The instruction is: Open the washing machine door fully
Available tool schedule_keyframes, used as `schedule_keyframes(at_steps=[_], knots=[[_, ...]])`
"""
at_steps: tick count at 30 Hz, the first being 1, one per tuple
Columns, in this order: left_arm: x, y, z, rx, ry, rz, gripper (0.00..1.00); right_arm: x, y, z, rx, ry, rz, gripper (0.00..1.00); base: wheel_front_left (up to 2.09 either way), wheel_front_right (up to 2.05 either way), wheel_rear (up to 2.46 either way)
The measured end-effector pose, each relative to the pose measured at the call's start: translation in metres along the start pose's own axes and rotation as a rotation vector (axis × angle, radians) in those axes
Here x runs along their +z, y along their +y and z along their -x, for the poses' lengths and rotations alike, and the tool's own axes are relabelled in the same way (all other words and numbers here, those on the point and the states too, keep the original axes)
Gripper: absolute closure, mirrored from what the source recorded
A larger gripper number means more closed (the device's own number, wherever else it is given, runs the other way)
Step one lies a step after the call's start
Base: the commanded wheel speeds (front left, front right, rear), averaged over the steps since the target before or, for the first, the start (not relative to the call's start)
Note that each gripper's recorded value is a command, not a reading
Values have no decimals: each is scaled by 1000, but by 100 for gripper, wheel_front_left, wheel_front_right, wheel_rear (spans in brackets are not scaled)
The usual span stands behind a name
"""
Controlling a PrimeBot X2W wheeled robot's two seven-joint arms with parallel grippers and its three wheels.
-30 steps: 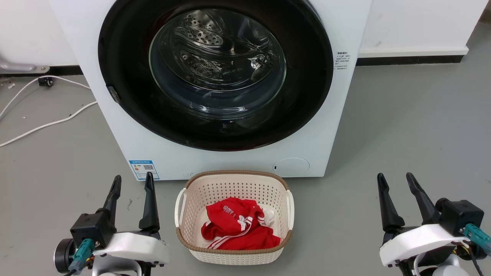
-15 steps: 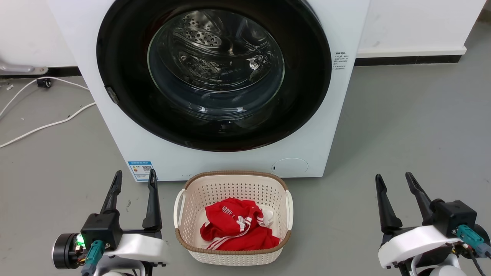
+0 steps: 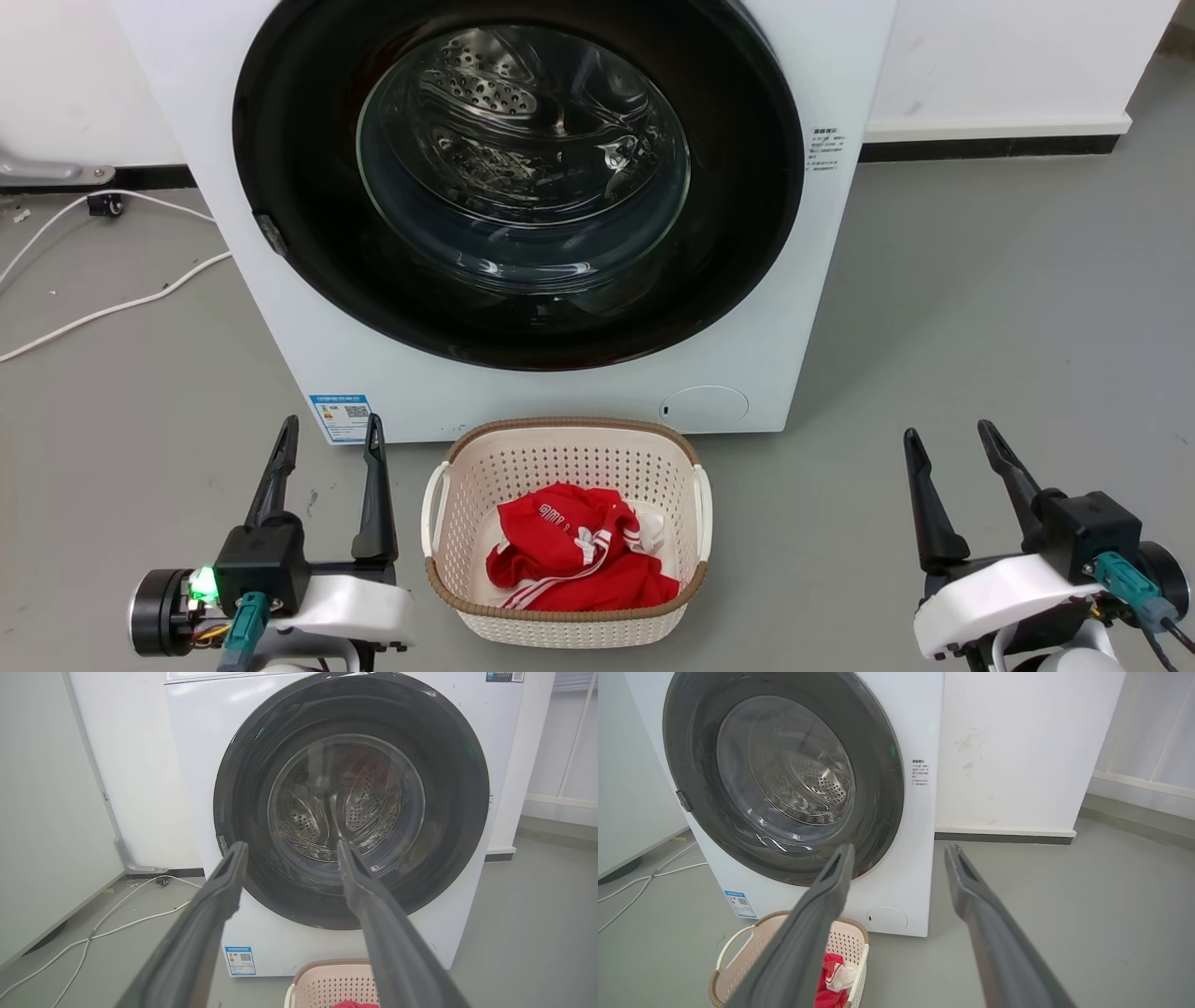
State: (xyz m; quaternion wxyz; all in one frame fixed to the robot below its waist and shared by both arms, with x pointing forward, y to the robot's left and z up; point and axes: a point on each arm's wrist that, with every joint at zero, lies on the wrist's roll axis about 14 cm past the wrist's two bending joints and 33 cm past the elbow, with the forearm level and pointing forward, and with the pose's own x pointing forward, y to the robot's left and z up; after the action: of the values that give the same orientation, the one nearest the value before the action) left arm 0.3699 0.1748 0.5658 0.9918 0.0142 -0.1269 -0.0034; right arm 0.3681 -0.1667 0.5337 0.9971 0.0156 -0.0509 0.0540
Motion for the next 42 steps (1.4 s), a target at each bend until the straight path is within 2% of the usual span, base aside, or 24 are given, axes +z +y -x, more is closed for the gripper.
schedule_keyframes(at_steps=[6, 20, 21, 22, 23, 28, 30, 33, 36, 42], knots=[[1, -1, 1, -6, -8, -29, 0, 0, 1, 1, 6, -2, 26, 0, 0, 0, 0], [-7, -1, 2, -6, 13, -7, 0, -3, 0, 1, 2, 5, 11, 0, 0, 0, 0], [-7, -1, 2, -4, 14, -5, 0, -4, 0, 2, 1, 5, 8, 22, 0, 0, 0], [-7, -1, 3, -2, 15, -4, 0, -4, 0, 2, 1, 4, 4, 69, 0, 0, 0], [-7, 0, 3, -2, 16, -3, 0, -2, 1, 2, 1, -5, -1, 100, 0, 0, 0], [-8, 1, 3, 0, 19, 0, 0, 3, 0, 1, -4, -34, -39, 100, 0, 0, 0], [-9, 1, 3, 3, 20, 0, 0, 7, -3, 1, -21, -61, -121, 100, 0, 0, 0], [-9, 2, 4, 5, 21, 1, 0, 8, -17, 2, -97, -112, -449, 100, 0, 0, 0], [-9, 3, 4, 10, 20, 1, 0, 12, -28, 0, -153, -170, -713, 100, 0, 0, 0], [-10, 4, 3, 15, 23, 6, 0, 15, -54, -8, -254, -262, -1078, 100, 0, 0, 0]])
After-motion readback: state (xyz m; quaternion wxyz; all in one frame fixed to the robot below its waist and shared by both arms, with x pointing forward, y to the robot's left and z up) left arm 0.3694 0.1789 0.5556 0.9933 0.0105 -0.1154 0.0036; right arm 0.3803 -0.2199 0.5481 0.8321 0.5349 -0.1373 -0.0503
